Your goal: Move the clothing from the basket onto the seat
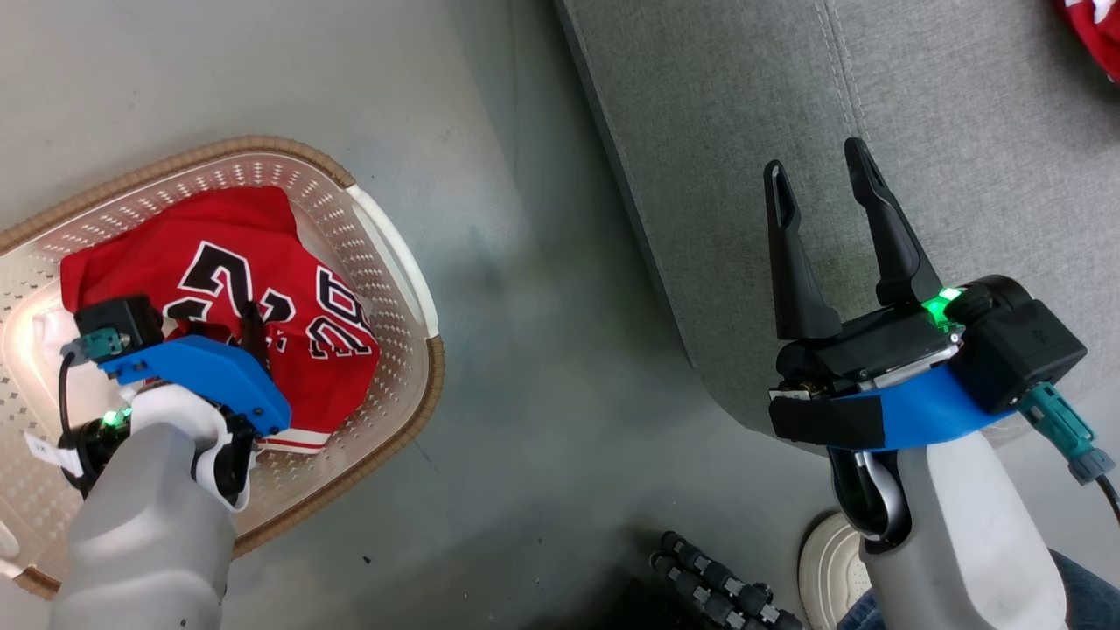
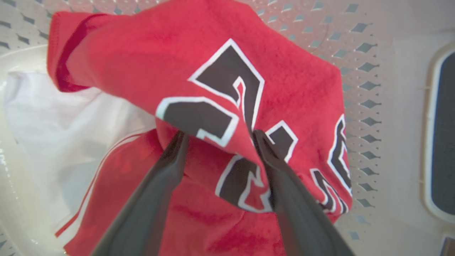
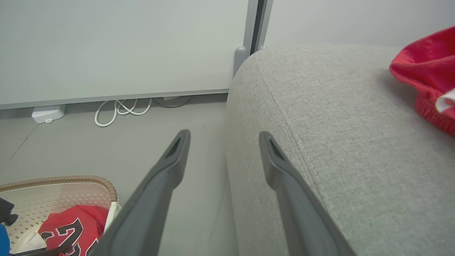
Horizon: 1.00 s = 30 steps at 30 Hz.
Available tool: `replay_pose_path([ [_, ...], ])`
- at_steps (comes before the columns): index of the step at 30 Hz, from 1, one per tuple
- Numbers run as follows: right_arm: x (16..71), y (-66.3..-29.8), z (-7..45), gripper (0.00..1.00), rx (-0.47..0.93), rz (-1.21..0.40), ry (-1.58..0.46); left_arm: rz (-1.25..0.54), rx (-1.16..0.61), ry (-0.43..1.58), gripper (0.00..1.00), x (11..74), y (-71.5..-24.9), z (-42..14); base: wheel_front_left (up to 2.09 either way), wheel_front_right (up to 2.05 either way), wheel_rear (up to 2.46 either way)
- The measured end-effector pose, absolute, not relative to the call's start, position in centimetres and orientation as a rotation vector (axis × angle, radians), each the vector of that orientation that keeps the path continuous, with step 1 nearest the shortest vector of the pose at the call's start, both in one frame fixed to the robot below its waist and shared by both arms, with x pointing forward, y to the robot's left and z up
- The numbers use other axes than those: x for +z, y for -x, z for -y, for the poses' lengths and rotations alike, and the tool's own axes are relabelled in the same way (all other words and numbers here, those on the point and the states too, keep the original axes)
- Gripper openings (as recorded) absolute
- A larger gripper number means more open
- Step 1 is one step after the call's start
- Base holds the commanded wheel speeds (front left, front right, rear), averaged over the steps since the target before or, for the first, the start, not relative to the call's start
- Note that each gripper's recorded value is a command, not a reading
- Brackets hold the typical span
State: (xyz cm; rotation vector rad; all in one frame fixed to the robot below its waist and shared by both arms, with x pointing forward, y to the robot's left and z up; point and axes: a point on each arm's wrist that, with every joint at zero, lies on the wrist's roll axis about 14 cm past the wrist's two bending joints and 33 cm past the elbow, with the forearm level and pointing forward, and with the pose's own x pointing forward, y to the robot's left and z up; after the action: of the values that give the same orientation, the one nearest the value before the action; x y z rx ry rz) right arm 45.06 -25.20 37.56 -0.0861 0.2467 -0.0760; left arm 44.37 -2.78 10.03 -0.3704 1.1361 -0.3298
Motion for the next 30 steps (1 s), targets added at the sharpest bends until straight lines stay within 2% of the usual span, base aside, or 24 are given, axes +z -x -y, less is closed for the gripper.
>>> replay_pose_path([
  [1, 37.5, -45.1, 25.2, 1.0, -0.076, -0.249, 0.086, -1.141, -0.323, 0.369, 1.0, 9.9, -44.5, 2.7, 0.0, 0.0, 0.0],
  [2, 37.4, -45.1, 25.2, 1.0, -0.075, -0.251, 0.085, -1.146, -0.326, 0.365, 0.6, 9.9, -44.6, 2.8, 0.0, 0.0, 0.0],
  [3, 37.3, -45.1, 25.1, 1.0, -0.075, -0.253, 0.085, -1.146, -0.329, 0.357, 0.32, 9.8, -44.6, 2.8, 0.0, 0.0, 0.0],
  [4, 37.2, -45.1, 25.1, 1.0, -0.074, -0.254, 0.084, -1.146, -0.329, 0.354, 0.0, 9.8, -44.7, 2.8, 0.0, 0.0, 0.0],
  [19, 38.4, -45.7, 24.4, 1.0, -0.051, -0.219, 0.078, -1.121, -0.367, 0.328, 0.0, 10.9, -44.8, 3.0, 0.0, 0.0, 0.0],
  [30, 41.6, -44.7, 23.4, 1.0, -0.018, -0.178, 0.125, -1.0, -0.464, 0.283, 0.0, 18.4, -43.7, 3.3, 0.0, 0.0, 0.0],
])
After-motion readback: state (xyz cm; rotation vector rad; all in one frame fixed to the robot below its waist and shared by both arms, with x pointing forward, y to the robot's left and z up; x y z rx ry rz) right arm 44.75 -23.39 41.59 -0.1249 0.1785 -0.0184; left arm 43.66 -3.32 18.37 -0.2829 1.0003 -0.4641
